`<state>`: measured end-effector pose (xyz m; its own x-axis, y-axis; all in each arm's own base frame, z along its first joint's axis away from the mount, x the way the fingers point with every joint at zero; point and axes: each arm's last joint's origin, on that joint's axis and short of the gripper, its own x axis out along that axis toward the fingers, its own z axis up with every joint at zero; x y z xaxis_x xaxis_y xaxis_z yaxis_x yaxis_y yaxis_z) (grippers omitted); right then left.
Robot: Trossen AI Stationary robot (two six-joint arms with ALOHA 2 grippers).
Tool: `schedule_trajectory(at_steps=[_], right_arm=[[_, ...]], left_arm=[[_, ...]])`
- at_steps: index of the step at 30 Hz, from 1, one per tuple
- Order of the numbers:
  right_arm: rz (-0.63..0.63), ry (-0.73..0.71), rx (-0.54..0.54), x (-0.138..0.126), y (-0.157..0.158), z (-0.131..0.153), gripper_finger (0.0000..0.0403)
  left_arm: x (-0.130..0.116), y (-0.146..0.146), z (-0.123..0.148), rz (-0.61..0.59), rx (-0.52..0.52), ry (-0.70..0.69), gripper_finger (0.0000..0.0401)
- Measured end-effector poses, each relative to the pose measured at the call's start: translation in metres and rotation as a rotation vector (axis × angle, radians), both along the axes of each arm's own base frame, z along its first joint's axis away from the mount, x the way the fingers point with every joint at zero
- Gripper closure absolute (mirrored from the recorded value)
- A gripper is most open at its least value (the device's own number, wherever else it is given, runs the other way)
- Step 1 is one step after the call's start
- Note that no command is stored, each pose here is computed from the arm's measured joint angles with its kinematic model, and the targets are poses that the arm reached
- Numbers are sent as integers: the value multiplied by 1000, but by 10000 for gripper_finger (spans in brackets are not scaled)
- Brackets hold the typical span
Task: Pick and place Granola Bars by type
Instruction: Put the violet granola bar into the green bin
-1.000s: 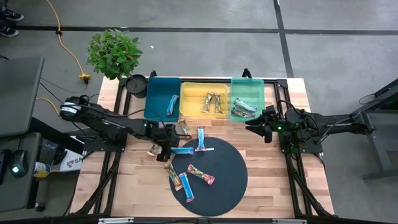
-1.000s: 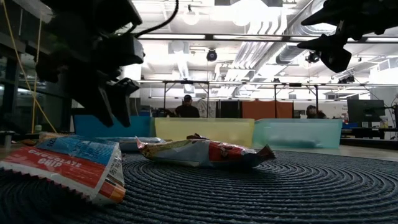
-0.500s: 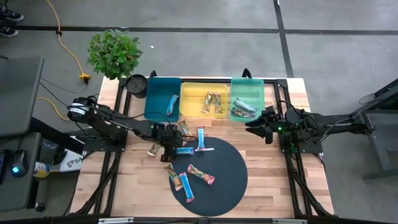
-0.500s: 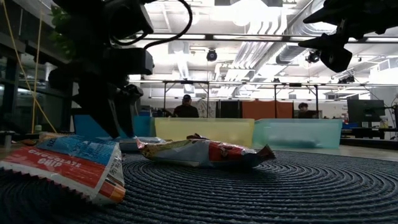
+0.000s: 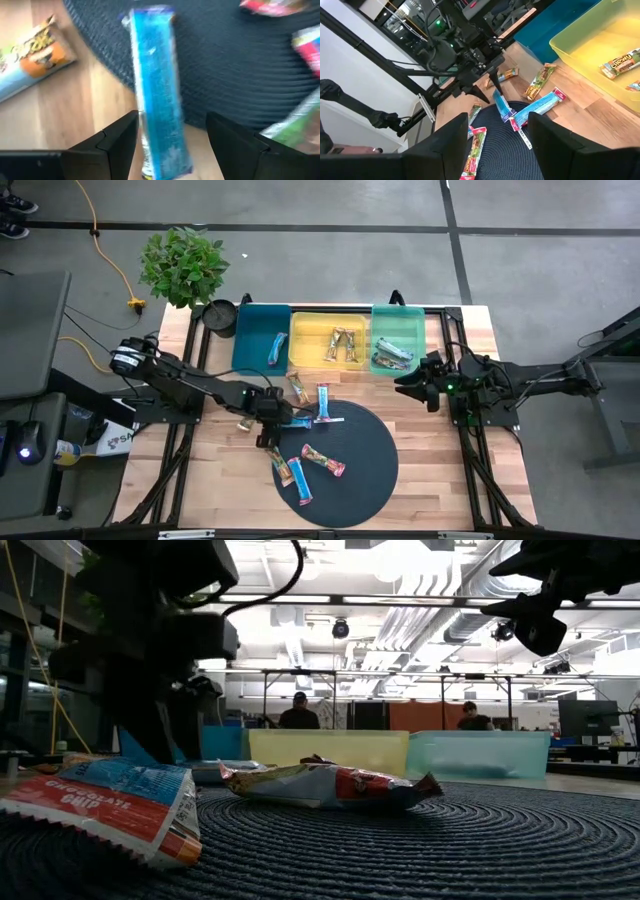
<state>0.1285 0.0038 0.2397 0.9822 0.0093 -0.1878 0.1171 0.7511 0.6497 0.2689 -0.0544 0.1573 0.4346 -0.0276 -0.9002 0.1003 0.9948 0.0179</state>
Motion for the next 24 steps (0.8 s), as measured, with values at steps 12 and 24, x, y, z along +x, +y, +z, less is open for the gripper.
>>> schedule_trajectory(at_steps=[12,24], right_arm=[[29,-4,11,0,1,0,212],[32,-8,16,0,1,1,212]], left_arm=[[4,-1,-17,61,16,53,171],[3,-2,-18,86,-34,70,205]])
